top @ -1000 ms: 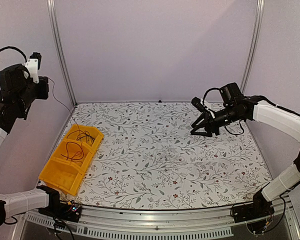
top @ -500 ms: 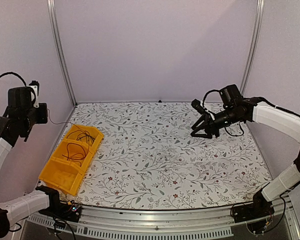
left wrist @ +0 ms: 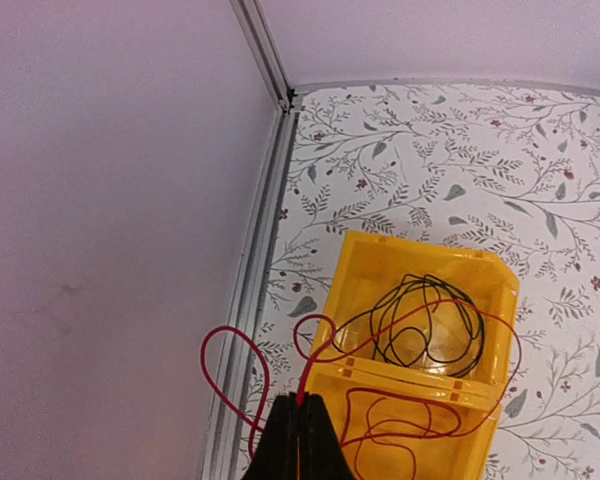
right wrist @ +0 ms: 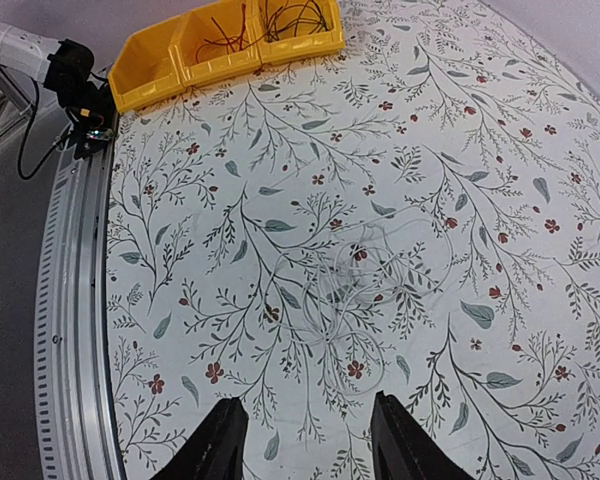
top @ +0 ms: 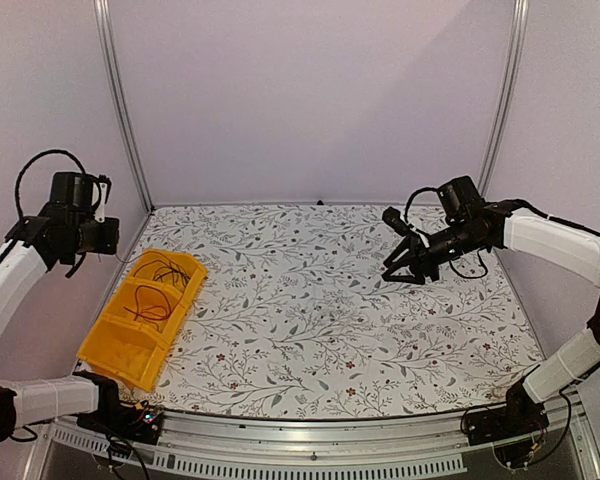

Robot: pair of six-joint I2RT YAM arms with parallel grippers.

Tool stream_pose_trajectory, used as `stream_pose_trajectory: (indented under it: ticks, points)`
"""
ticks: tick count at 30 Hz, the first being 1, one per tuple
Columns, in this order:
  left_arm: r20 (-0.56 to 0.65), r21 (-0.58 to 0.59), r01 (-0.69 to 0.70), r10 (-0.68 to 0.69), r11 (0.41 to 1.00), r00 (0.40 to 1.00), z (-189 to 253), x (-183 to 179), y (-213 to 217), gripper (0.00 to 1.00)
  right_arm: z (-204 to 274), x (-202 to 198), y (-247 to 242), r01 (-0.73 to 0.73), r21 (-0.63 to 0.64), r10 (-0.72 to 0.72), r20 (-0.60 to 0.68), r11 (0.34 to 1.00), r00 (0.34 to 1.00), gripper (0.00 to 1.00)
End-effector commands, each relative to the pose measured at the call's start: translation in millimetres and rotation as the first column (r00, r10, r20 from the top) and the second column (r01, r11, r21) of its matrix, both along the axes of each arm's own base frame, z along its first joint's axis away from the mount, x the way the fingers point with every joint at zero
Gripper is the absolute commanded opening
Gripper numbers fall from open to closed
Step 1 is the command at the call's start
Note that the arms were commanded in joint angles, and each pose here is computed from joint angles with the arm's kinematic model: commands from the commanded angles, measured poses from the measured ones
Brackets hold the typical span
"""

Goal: Untangle the cables

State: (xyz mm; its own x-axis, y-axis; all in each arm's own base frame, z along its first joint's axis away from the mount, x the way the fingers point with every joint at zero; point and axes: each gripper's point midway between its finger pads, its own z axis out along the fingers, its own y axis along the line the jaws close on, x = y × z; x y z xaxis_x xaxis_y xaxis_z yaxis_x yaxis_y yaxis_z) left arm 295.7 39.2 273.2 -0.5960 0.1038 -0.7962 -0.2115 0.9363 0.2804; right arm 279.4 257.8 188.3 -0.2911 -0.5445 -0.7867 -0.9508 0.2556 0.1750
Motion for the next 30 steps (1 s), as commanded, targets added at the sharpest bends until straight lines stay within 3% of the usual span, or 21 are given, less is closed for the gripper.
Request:
stream_pose_trajectory:
  ticks: [1,3,10,21,30]
  points:
    - [-0.136,-0.252,0.099,-0.136,0.963,0.981,-58.2,17.6,-40.0,0.00,1.2,-0.7,1.7,-0.015,0.005,0.015,0.018,1.000,1.000,0.47]
    - [-0.180,-0.332,0.082,-0.149,0.940,0.972,-80.3,20.6,-46.4,0.00,0.1,-0.9,0.4,-0.010,-0.001,0.010,0.022,1.000,1.000,0.47]
    - [-0.290,-0.443,-0.020,-0.122,0.896,0.949,-122.3,26.1,-56.2,0.00,-2.6,-2.2,-1.6,-0.005,-0.007,0.005,0.030,1.000,1.000,0.47]
    - [-0.597,-0.484,-0.276,-0.083,0.830,0.798,-207.1,-6.7,-69.5,0.00,-4.7,0.9,0.6,-0.014,-0.014,0.014,0.014,1.000,1.000,0.47]
    - [-0.517,-0.467,-0.312,0.031,0.827,0.855,-179.5,-40.0,-63.4,0.00,-11.2,2.2,4.7,-0.031,-0.008,0.031,-0.018,0.999,0.999,0.47]
